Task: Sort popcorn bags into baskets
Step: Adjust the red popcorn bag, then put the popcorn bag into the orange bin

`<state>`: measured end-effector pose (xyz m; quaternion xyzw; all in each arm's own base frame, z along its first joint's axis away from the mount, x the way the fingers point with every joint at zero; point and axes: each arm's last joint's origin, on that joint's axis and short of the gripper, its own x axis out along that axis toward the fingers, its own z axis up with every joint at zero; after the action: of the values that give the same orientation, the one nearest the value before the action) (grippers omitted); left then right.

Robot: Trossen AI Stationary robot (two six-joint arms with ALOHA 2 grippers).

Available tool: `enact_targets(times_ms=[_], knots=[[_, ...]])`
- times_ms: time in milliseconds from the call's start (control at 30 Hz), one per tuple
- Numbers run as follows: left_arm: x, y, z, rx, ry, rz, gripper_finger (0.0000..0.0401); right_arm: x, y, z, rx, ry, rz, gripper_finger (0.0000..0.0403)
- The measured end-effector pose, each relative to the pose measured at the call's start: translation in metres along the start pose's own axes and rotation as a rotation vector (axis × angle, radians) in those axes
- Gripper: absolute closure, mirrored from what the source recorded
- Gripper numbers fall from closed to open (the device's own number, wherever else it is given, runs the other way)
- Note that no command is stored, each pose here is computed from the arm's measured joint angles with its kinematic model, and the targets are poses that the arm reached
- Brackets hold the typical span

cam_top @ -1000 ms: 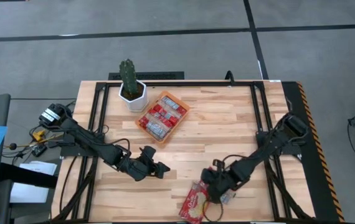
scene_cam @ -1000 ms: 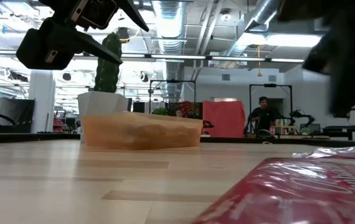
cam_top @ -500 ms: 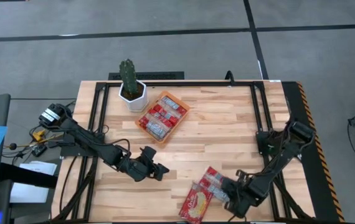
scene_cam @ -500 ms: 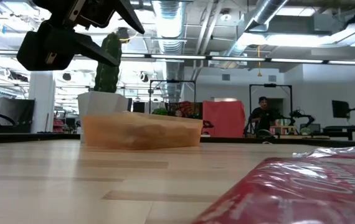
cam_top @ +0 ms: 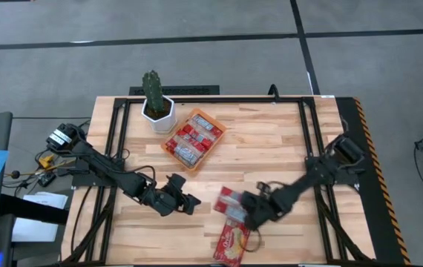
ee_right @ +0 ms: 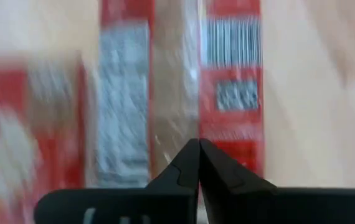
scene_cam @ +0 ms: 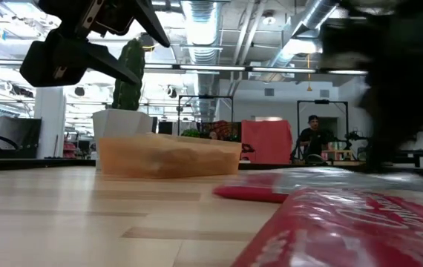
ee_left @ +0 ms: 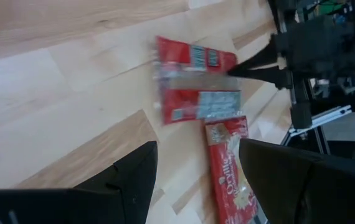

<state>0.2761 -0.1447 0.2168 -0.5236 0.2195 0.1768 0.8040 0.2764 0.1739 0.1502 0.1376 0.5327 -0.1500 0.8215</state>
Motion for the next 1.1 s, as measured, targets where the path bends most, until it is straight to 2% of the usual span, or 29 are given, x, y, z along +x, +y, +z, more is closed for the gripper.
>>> enact_targets(times_ms=[200,300,367,467,600,767,933,1000,1100], knots=[[0.000,0.001,0.000,0.007,-0.017,0.007,0.0186,0.008,-0.011,0.061,-0.010,-0.202,0.163,0.0381],[0.000,0.002,0.000,0.014,-0.015,0.019,0.0186,-0.001,-0.002,0.072,-0.054,-0.182,0.295,0.0385],[0.000,0.002,0.000,0.016,-0.014,0.023,0.0186,-0.007,0.010,0.066,-0.089,-0.147,0.367,0.0384],[0.000,0.003,0.000,0.021,-0.014,0.026,0.0186,-0.016,0.029,0.046,-0.117,-0.118,0.416,0.0381],[0.000,0.003,0.000,0.022,-0.020,0.027,0.0186,-0.024,0.044,0.019,-0.142,-0.119,0.376,0.0383],[0.000,0.003,0.000,0.021,-0.020,0.026,0.0186,-0.029,0.050,0.000,-0.111,-0.099,0.341,0.0387],[0.000,0.002,0.000,0.017,-0.019,0.025,0.0186,-0.017,0.055,-0.017,-0.133,-0.052,0.296,0.0380],[0.000,0.003,0.000,0.014,-0.018,0.027,0.0186,-0.009,0.062,-0.018,-0.120,-0.057,0.318,0.0381],[0.000,0.002,0.000,0.008,-0.018,0.024,0.0186,0.000,0.059,-0.026,-0.145,-0.022,0.268,0.0385]])
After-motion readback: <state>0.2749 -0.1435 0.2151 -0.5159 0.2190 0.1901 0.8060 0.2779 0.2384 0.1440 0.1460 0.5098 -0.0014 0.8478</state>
